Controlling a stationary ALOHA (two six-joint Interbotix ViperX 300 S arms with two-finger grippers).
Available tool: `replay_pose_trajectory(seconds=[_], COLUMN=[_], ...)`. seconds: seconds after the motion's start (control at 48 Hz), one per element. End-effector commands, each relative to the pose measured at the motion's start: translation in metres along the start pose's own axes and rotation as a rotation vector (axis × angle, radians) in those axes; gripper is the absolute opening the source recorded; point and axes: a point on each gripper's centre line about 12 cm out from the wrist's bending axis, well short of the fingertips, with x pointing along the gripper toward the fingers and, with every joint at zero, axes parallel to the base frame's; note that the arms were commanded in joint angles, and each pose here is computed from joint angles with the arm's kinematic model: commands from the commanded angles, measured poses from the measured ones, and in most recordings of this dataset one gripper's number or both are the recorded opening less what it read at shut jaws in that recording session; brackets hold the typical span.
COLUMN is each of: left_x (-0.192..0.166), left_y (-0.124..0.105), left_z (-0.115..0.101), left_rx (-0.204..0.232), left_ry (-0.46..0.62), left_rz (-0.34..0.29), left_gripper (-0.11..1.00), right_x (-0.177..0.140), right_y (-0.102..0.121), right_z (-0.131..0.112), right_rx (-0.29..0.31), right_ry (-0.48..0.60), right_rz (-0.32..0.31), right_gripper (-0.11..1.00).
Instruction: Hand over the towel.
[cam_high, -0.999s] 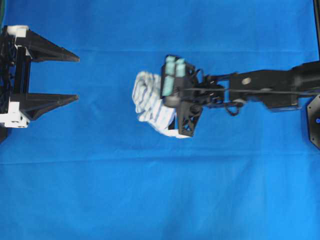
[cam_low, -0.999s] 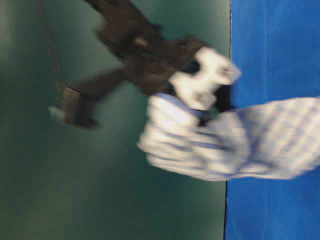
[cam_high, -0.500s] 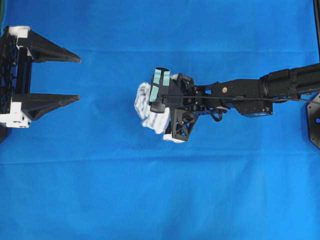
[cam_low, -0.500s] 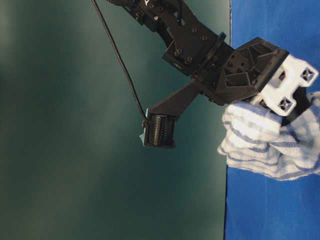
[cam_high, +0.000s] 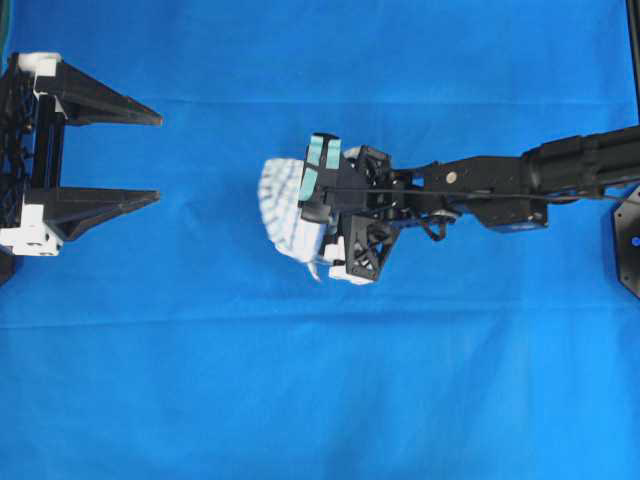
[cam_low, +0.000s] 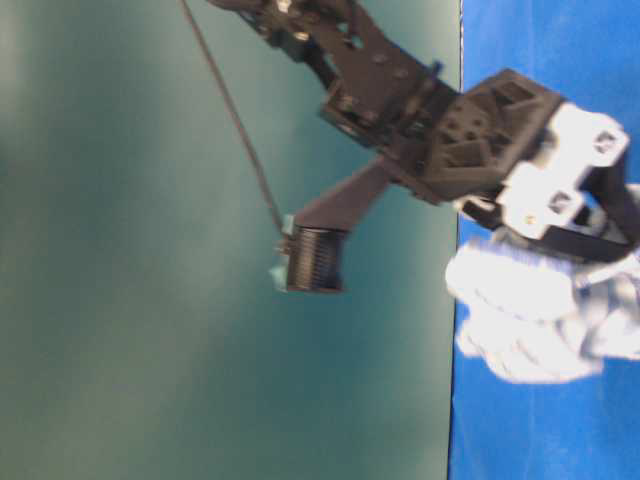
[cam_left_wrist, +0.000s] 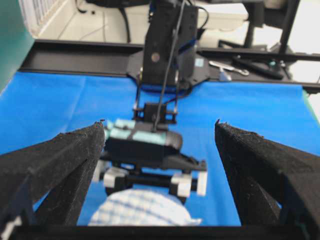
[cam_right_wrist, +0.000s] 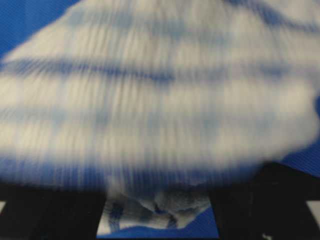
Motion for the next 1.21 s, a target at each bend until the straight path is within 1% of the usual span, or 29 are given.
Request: replay_pose_trajectory(seconds=[0.0,0.125,0.25,0.354,0.479,0.666,0.854,1.062,1.187], left_x=[0.002,0.001,0.001,0.001,0.001,0.001,0.001,0.001,-0.004], left_y=[-0.001,-0.001,-0.001,-0.001,-0.001,-0.001,-0.001,-0.001,-0.001], left_z=[0.005,0.004,0.004,0.004,0.004,0.003,0.003,0.003,0.004], left_rx=[0.001,0.003,0.003,0.003,0.003,0.003,0.003,-0.002,0.000], left_ry=[-0.012,-0.011,-0.011,-0.011,-0.009,-0.009,-0.008,-0.006,0.008], left_rz=[-0.003,-0.004,-0.004,-0.004,-0.004,-0.004,-0.004,-0.003,-0.004], left_gripper=[0.94,0.94,0.94,0.94,0.94,0.94,0.94,0.94,0.94], right_x=[-0.031,-0.063,-0.106,-0.136,-0.168,-0.202,-0.216,-0.216,-0.227], right_y=[0.003,0.004,0.005,0.006,0.006,0.005,0.005,0.005,0.004], right_z=[0.022,0.034,0.051,0.057,0.058,0.050,0.044,0.042,0.037], right_rx=[0.004,0.000,-0.014,-0.028,-0.050,-0.058,-0.066,-0.066,-0.066], right_ry=[-0.069,-0.120,-0.222,-0.298,-0.400,-0.557,-0.655,-0.658,-0.675], right_rz=[0.009,0.013,0.020,0.023,0.024,0.040,0.049,0.050,0.051], right_gripper=[0.68,0.69,0.69,0.69,0.69,0.69,0.69,0.69,0.69])
